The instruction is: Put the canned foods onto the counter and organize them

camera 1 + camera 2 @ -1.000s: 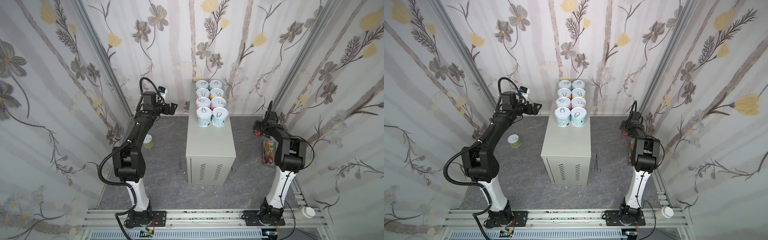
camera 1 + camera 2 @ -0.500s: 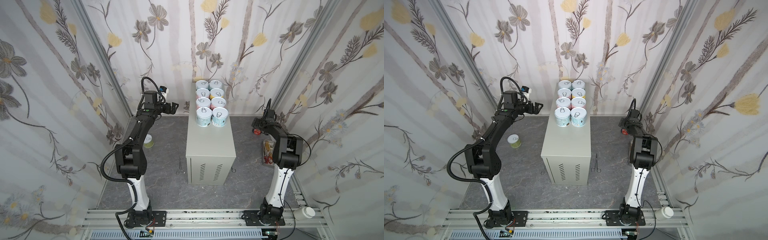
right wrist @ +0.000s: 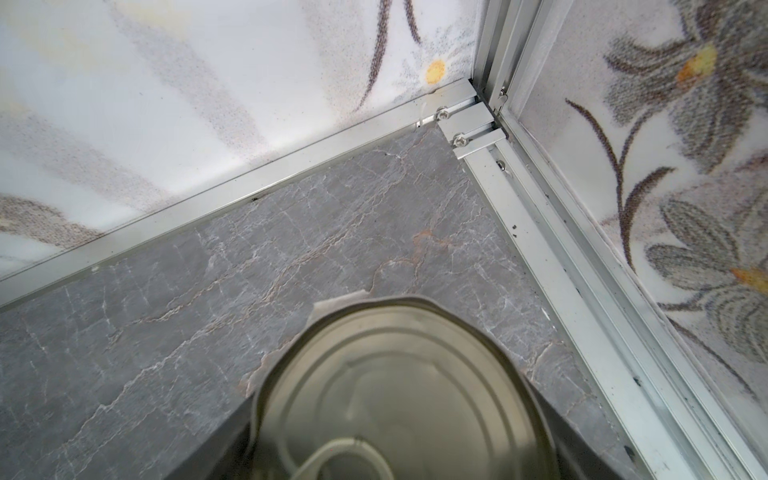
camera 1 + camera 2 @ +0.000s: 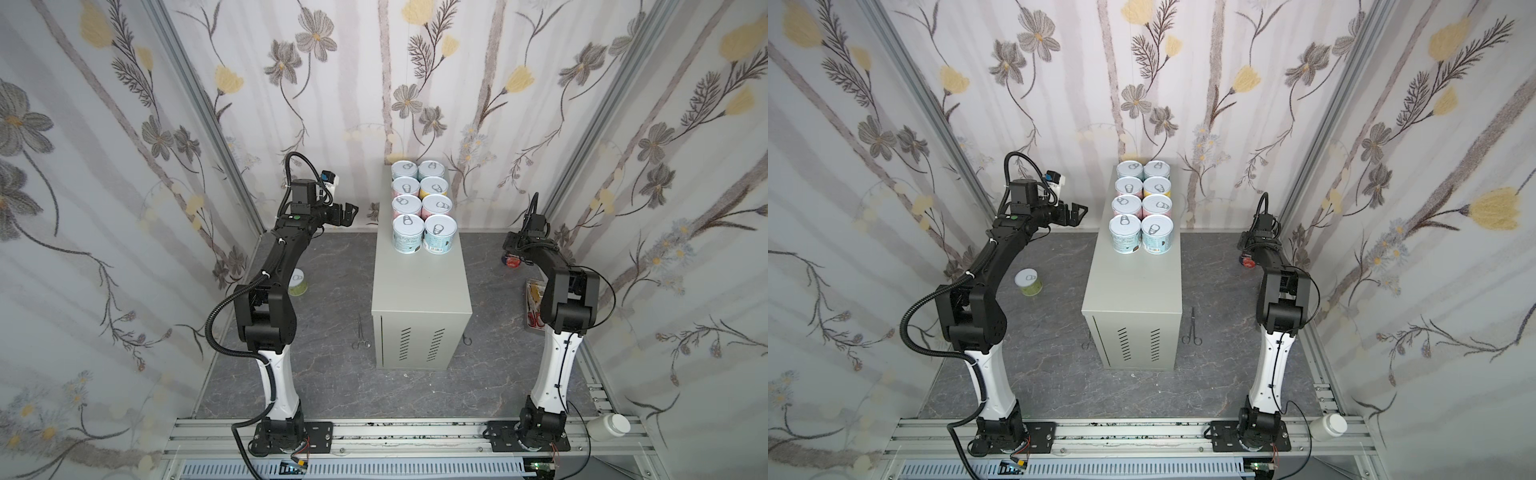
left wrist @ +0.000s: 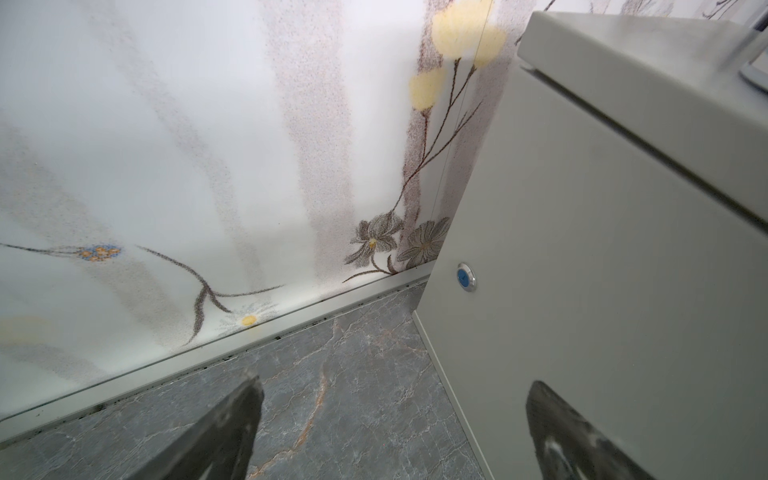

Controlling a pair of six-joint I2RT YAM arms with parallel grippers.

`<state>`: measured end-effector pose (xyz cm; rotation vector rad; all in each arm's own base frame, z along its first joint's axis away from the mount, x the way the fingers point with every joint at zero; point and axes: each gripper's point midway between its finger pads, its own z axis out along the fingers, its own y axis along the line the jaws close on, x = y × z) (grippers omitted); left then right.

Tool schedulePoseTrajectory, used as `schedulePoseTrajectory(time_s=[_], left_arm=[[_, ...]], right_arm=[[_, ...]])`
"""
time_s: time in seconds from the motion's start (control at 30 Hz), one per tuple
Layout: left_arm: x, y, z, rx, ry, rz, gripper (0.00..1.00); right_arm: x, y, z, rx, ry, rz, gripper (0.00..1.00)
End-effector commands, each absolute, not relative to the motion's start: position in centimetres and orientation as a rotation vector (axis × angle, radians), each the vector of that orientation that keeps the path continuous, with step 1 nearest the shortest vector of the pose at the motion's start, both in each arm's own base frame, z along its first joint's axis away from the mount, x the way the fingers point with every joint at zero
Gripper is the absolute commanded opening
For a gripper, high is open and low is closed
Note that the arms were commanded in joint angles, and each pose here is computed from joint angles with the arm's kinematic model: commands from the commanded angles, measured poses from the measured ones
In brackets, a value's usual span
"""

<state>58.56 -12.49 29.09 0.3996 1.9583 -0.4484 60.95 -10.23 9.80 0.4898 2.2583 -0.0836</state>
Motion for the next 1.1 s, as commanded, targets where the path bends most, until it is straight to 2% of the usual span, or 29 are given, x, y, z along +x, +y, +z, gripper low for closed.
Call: schedulePoseTrajectory(time_s=[0.0,0.23,0.43,0.7,0.87,1.07], left_arm=[[58.5,-12.7,29.9,0.405,1.942,-0.459,1.00],[57.5,-12.7,32.0,0.412,1.920,-0.447,1.00],[55.6,-12.6,34.1,0.410,1.897,-0.434,1.00],[51.7,-11.7,37.8,0.407,1.833,-0.379,1.00],[48.5,-10.8,39.5,0.408,1.804,-0.325,1.00],[45.1,-9.5,40.5,0.432,1.802,-0.226,1.00]], right_arm=[[61.1,-10.1,9.9,0.480,2.259,-0.092,0.69],[60.5,-9.4,9.4,0.454,2.297,-0.061,0.47],[59.9,-8.7,12.4,0.404,2.267,-0.032,0.40],[57.9,-7.0,20.0,0.299,2.215,-0.021,0.36],[55.0,-5.3,27.8,0.199,2.125,-0.079,0.35],[50.7,-3.3,37.2,0.157,1.978,-0.017,0.33]])
